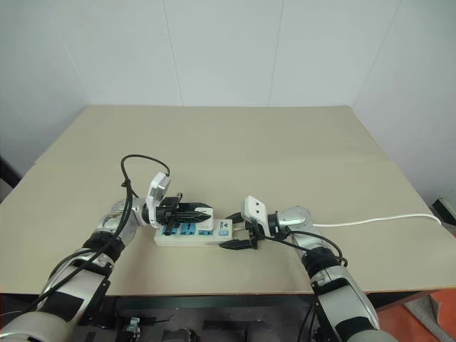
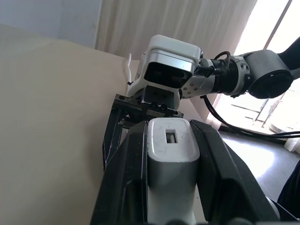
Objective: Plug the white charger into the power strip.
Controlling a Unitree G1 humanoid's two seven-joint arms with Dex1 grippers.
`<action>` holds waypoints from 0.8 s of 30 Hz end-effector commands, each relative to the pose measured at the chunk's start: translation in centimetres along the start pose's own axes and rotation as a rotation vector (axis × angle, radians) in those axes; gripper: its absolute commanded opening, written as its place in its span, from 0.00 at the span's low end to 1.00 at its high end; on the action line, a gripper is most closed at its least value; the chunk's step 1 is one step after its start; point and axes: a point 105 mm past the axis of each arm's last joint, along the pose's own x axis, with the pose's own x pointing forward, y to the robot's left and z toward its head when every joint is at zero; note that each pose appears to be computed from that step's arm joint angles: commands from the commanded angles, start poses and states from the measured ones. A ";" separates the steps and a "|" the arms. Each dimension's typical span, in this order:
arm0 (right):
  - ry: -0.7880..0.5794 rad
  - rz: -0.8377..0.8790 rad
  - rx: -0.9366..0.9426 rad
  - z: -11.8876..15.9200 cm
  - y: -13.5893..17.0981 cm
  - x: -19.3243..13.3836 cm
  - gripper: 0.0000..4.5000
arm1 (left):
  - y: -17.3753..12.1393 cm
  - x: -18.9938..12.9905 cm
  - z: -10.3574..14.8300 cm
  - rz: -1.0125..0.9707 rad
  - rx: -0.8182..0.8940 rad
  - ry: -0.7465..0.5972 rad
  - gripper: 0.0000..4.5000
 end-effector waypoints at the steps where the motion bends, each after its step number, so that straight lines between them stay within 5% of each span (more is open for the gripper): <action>1: 0.096 -0.045 0.045 -2.6 0.2 -1.0 0.76 | -0.5 -0.2 -1.5 -0.014 0.007 0.096 0.22; 24: 0.108 -0.055 0.033 -3.1 0.4 -0.6 0.76 | -1.6 0.5 -2.5 -0.047 0.021 0.069 0.22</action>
